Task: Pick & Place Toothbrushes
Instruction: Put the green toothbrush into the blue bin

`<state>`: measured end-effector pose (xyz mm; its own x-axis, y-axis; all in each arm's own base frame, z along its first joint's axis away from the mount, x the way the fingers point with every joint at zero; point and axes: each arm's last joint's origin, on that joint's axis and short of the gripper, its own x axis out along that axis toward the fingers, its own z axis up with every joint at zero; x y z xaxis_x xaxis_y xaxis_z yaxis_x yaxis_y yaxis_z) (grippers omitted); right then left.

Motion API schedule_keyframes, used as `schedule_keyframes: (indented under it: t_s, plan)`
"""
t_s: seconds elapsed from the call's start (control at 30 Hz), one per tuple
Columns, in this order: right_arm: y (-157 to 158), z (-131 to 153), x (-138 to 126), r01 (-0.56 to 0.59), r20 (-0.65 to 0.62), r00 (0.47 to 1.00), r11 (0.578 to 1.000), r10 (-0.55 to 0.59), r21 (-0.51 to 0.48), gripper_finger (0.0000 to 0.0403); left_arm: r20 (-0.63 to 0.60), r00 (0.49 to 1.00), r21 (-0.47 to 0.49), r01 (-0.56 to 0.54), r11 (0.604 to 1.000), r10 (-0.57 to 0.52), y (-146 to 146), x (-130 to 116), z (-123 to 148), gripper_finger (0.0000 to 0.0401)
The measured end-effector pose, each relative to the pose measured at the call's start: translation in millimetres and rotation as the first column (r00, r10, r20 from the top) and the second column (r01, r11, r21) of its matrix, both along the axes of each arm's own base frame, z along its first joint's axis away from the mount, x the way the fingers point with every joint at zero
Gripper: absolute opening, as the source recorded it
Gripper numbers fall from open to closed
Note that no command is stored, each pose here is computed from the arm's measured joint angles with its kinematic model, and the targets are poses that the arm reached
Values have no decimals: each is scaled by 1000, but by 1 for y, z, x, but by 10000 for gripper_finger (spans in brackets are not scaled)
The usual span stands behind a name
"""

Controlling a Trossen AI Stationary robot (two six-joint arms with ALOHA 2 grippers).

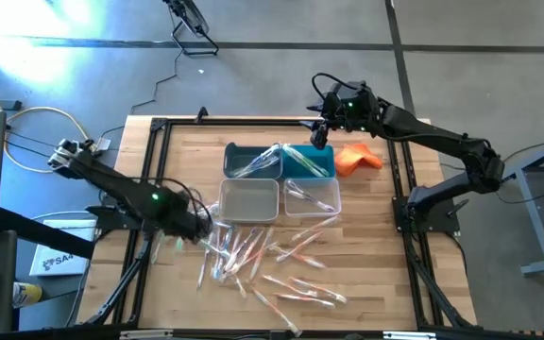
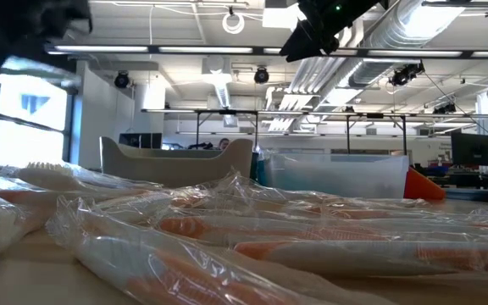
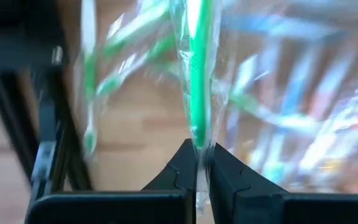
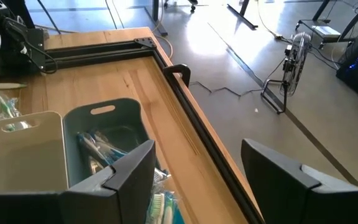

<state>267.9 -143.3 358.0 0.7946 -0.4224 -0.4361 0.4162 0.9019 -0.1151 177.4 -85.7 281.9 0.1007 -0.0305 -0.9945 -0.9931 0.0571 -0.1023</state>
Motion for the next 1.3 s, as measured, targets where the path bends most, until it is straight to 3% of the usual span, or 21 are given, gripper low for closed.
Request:
schedule_keyframes:
  t_s: [0.2,0.43,0.57,0.9,1.13,1.3]
  plan:
    - [0,0,0,0,0,1000,1000,0,0,231,203,978,230,7,973,-55,13,-7,47,8]
    - [0,0,0,0,1,1000,1000,0,2,231,321,924,385,75,920,-209,17,-6,72,8]
    - [0,0,0,-13,6,1000,1000,13,8,231,314,904,453,125,883,-289,17,-4,74,8]
    - [2,8,5,-115,133,985,992,108,48,231,270,888,643,122,757,-372,22,-3,77,8]
    - [4,12,7,-206,183,964,977,193,51,231,282,895,665,77,743,-345,36,7,79,8]
    - [4,12,7,-203,185,964,978,191,48,231,249,893,702,101,705,-376,57,25,81,8]
